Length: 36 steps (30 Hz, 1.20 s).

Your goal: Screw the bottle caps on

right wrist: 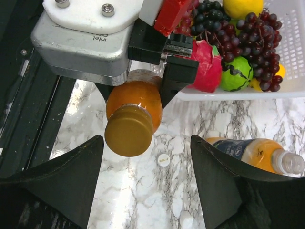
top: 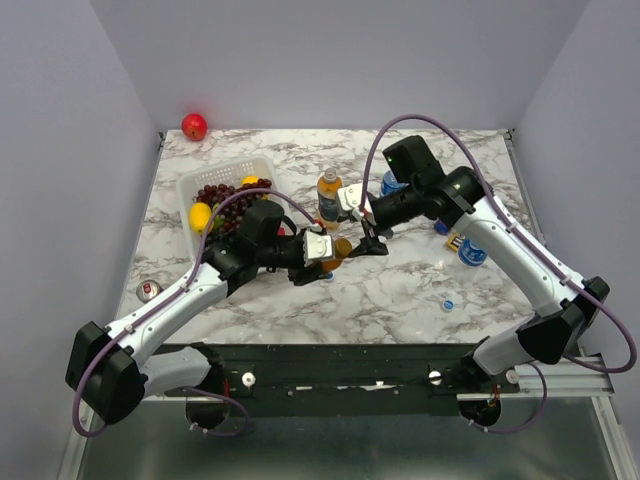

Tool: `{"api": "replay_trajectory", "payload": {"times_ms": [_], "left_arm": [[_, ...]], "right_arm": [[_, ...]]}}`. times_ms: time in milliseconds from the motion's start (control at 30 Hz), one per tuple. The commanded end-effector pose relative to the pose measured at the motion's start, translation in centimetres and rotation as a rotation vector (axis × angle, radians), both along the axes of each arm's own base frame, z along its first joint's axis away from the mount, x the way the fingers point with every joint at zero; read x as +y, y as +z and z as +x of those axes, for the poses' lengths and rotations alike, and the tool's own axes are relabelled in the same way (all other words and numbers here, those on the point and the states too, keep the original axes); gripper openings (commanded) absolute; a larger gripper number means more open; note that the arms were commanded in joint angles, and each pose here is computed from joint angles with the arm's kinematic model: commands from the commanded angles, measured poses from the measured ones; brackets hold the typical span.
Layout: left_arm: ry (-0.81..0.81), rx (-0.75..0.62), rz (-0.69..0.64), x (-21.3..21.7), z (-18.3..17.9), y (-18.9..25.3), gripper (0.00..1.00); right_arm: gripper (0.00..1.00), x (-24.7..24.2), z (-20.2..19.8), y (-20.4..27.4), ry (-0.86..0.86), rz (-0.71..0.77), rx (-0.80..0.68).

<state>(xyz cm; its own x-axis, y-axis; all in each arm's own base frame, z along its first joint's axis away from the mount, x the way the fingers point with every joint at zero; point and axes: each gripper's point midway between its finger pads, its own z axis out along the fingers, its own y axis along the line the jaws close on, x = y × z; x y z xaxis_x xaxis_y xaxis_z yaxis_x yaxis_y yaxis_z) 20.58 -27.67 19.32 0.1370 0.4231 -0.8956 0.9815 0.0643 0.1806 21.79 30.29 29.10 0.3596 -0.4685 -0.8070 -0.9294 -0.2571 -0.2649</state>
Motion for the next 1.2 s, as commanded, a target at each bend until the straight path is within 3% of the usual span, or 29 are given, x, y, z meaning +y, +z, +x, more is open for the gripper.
{"api": "replay_trajectory", "payload": {"times_ms": [0,400,533,700,833,1167], "left_arm": [[-0.045,-0.015,-0.022,-0.5,-0.2,1.2,0.0],[-0.032,-0.013,-0.04,-0.8,0.2,1.4,0.0],[-0.027,-0.009,-0.043,-0.8,0.2,1.4,0.0],[0.018,0.009,-0.055,-0.9,0.9,1.4,0.0],[0.107,0.027,-0.089,-1.1,2.1,1.9,0.0],[0.326,0.151,-0.167,-0.7,3.9,2.0,0.0]], "right_arm": [[0.81,0.4,-1.3,-0.5,0.088,-0.002,-0.008],[0.61,0.4,-1.6,-1.5,0.109,-0.046,0.043],[0.59,0.6,-1.6,-1.6,0.108,-0.045,0.051],[0.41,1.1,-1.0,-1.4,0.073,-0.031,0.076],[0.34,2.0,0.3,-0.3,-0.101,0.015,0.183],[0.32,3.0,2.7,0.1,-0.484,0.056,0.473]]}}
